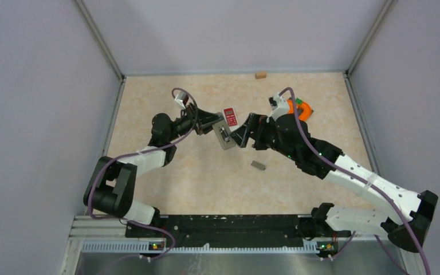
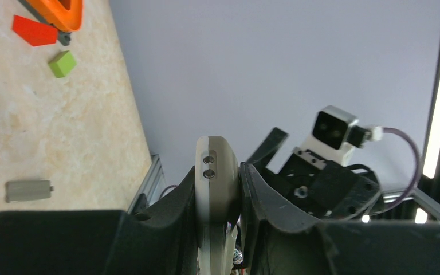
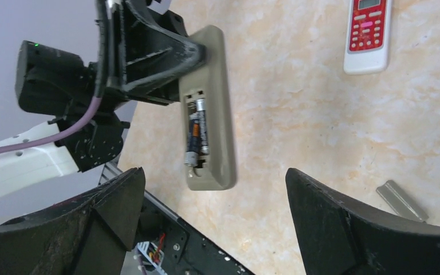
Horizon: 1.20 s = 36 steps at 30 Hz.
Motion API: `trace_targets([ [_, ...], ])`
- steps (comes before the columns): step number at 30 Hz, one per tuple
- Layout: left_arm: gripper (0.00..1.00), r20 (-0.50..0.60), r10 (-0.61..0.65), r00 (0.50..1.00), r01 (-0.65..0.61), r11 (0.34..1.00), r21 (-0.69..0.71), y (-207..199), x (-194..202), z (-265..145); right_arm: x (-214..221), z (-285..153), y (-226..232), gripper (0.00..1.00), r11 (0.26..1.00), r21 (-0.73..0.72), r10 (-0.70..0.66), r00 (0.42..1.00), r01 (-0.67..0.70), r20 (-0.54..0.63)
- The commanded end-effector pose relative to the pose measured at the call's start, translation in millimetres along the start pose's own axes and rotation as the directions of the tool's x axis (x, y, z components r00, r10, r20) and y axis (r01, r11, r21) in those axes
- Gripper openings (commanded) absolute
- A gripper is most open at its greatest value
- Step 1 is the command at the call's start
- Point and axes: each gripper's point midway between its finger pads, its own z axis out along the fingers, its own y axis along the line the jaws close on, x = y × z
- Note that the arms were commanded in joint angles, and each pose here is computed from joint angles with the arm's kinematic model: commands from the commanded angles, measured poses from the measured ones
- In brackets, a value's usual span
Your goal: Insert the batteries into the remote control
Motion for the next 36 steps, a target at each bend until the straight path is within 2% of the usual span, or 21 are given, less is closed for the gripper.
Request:
trace_targets([
  [1, 0.0, 0.034, -0.05, 0.998, 0.047, 0.995, 0.088, -45.8, -2.7, -2.7, -16.5, -0.3, 22.2, 0.94, 0.991, -0.102, 0.09, 0.994, -0.083, 0.067],
  [4, 0.0, 0.046, -0.147, 0.988, 0.142, 0.985, 0.1, -53.1, -4.9, -4.6, -21.6, -2.8, 35.3, 0.95, 0.98, -0.172, 0.114, 0.99, -0.099, 0.081],
  [8, 0.0, 0.021, -0.263, 0.964, 0.255, 0.95, 0.181, -76.6, 5.1, -7.3, -28.1, -8.1, 47.8, 0.95, 0.963, -0.246, 0.143, 0.984, -0.114, 0.103],
  [14, 0.0, 0.048, -0.262, 0.964, 0.253, 0.957, 0.143, -85.0, 8.5, -9.5, -31.4, -13.8, 59.7, 0.94, 0.934, -0.331, 0.179, 0.977, -0.132, 0.116],
  [26, 0.0, 0.033, -0.273, 0.961, 0.264, 0.951, 0.161, -87.9, 9.3, -9.2, -32.8, -15.1, 64.3, 0.64, 0.904, -0.393, 0.234, 0.963, -0.165, 0.132],
  [31, 0.0, 0.038, -0.275, 0.961, 0.265, 0.95, 0.162, -86.6, 8.5, -9.3, -25.6, -8.1, 62.6, 0.58, 0.91, -0.379, 0.221, 0.97, -0.167, 0.105],
  [36, 0.0, 0.037, -0.271, 0.962, 0.262, 0.952, 0.161, -86.9, 8.5, -8.9, -20.1, -2.7, 60.9, 0.56, 0.914, -0.371, 0.213, 0.973, -0.165, 0.09],
])
